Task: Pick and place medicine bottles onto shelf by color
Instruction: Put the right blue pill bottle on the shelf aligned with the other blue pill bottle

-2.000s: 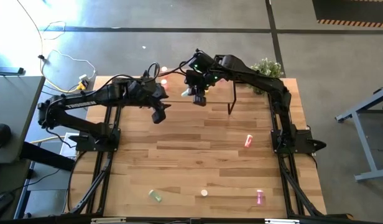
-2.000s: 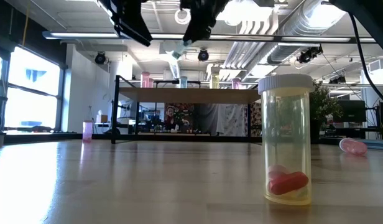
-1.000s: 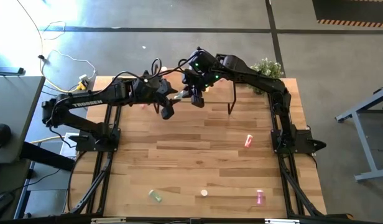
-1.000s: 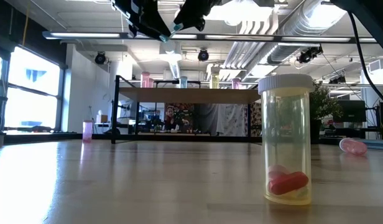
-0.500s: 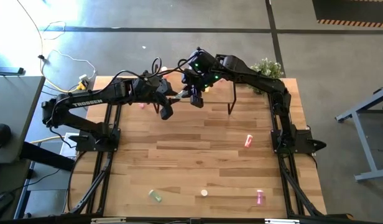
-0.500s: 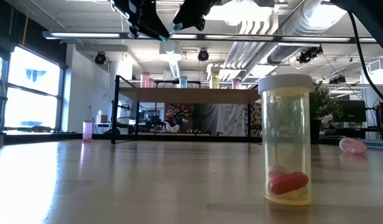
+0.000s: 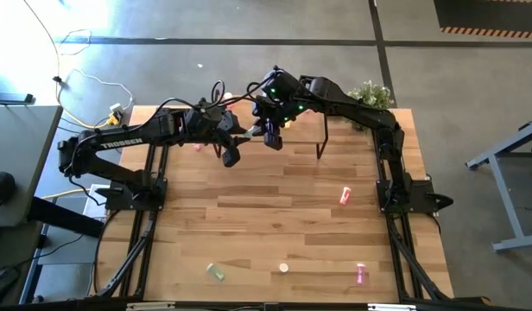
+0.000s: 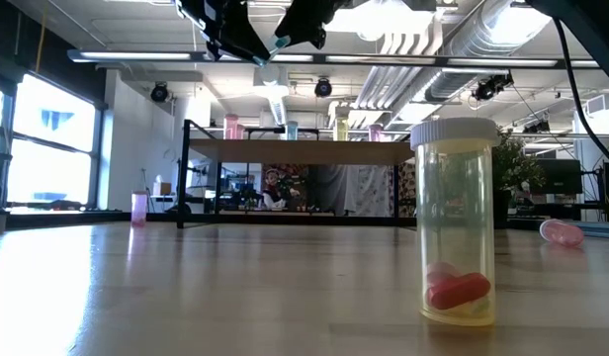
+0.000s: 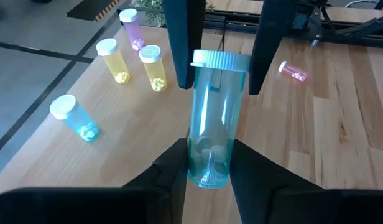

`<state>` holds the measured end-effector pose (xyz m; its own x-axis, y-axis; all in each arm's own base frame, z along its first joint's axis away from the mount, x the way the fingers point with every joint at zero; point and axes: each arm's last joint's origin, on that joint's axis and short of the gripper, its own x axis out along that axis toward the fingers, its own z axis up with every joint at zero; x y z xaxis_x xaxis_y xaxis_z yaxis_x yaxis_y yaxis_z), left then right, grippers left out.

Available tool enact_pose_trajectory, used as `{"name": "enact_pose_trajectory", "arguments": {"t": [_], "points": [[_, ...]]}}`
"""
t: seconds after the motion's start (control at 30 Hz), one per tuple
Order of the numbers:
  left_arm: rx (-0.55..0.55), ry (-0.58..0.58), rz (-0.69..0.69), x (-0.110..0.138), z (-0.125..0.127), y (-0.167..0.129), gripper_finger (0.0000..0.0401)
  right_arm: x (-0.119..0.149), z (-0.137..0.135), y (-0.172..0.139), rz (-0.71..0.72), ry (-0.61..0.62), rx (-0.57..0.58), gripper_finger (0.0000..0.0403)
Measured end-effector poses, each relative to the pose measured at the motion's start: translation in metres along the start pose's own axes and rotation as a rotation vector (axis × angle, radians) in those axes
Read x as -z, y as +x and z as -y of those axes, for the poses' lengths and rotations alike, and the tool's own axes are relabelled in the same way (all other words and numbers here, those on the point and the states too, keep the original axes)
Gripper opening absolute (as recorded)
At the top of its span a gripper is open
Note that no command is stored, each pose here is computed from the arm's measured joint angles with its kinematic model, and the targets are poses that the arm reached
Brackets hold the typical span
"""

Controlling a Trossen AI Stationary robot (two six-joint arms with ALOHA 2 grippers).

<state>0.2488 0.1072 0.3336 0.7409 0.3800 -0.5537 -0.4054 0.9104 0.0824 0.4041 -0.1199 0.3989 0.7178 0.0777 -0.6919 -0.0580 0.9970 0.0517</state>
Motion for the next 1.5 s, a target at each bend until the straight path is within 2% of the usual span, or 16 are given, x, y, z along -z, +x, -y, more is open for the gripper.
{"name": "enact_pose_trajectory", "arguments": {"t": [0.17, 0.4, 0.5, 0.73, 1.0, 1.23, 1.33, 1.5], "points": [[0.000, -0.001, 0.001, 0.000, 0.000, 0.000, 0.0093, 0.000, 0.000, 0.000, 0.002, -0.002, 0.001, 0.0112], [-0.003, -0.006, 0.004, 0.000, 0.000, -0.001, 0.0093, -0.002, 0.001, -0.002, 0.011, 0.008, 0.034, 0.0184], [-0.003, -0.007, 0.005, 0.000, 0.000, -0.001, 0.0093, -0.006, 0.001, -0.010, 0.033, 0.019, 0.070, 0.0200], [-0.013, -0.047, 0.050, -0.005, -0.003, -0.002, 0.0093, -0.011, -0.002, -0.041, 0.106, 0.051, 0.146, 0.0204], [-0.035, -0.129, 0.227, -0.021, -0.013, -0.007, 0.0093, -0.017, -0.006, -0.069, 0.198, 0.053, 0.181, 0.0204], [-0.065, -0.194, 0.419, -0.037, -0.023, -0.020, 0.0093, -0.021, -0.011, -0.094, 0.279, 0.069, 0.256, 0.0204], [-0.070, -0.197, 0.475, -0.042, -0.024, -0.022, 0.0093, -0.026, -0.011, -0.097, 0.338, 0.097, 0.260, 0.0204], [-0.107, -0.198, 0.540, -0.047, -0.023, -0.025, 0.0093, -0.026, -0.011, -0.097, 0.349, 0.135, 0.255, 0.0204]]}}
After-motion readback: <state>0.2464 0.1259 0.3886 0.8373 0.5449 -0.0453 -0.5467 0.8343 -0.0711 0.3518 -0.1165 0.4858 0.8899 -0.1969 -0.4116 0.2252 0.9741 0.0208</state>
